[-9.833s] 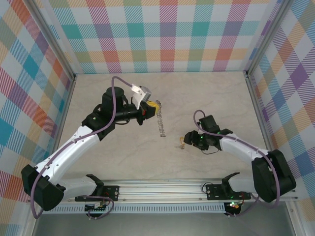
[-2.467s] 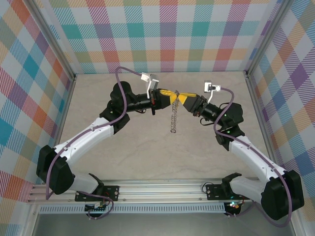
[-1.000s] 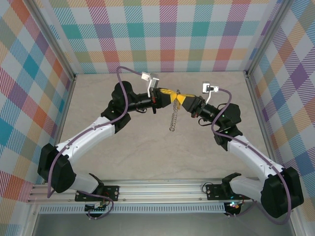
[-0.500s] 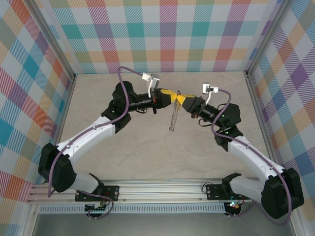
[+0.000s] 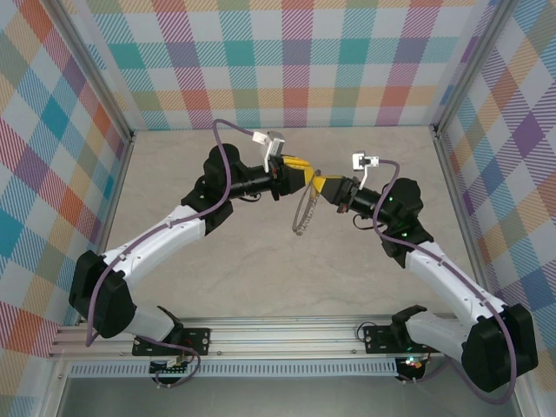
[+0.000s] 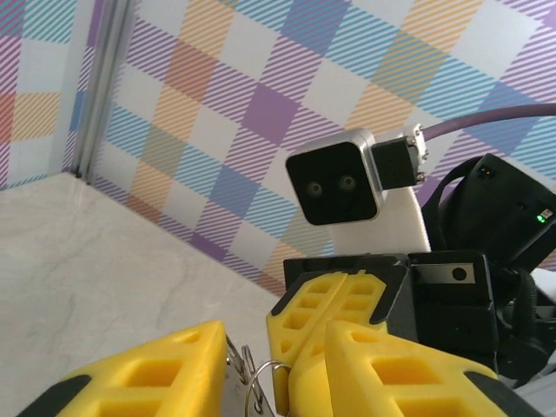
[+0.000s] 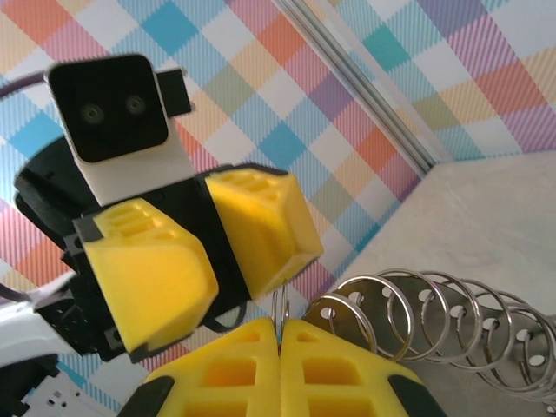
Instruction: Put the keys on the keyring
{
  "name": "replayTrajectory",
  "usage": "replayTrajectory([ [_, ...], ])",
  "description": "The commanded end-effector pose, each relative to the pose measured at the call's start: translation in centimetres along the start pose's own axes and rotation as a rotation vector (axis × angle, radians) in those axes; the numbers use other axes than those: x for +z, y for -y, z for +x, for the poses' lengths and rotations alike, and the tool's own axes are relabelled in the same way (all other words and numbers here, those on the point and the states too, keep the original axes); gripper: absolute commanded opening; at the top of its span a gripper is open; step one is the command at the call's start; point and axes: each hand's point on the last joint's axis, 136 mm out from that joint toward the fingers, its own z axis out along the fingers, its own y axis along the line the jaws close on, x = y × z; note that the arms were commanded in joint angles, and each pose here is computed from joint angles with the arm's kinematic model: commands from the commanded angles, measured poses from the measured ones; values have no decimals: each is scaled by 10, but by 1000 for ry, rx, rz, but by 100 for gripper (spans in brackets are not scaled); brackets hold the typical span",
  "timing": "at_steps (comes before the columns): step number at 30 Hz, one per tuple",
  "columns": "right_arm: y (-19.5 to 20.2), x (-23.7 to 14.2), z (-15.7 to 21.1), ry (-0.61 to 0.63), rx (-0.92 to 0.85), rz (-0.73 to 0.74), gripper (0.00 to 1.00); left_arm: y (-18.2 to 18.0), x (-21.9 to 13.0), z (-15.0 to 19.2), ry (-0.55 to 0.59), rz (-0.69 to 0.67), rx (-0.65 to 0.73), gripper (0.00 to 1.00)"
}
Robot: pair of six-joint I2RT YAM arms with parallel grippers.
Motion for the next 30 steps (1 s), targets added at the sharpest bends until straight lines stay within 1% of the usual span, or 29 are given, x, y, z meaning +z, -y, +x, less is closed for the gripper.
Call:
replayTrajectory([
  [1, -16, -5, -12, -12, -83, -17, 0, 9, -8, -20, 32, -20, 57, 40],
  [6, -7, -9, -11, -47, -104, 13, 0, 9, -16, -24, 5, -28, 90, 43],
  [10, -2, -11, -11, -76, -118, 26, 0, 9, -23, -25, -39, -21, 116, 46],
  [14, -2, -11, -10, -127, -154, 29, 0, 12, -31, -24, -108, 4, 145, 47],
  [21, -19, -9, -6, -247, -220, -41, 0, 18, -38, -16, -232, 79, 182, 47],
  [23, -23, -9, -5, -271, -226, -67, 0, 17, -39, -9, -280, 100, 158, 47],
  [30, -30, -4, -6, -311, -221, -127, 0, 21, -37, -7, -348, 193, 122, 45],
])
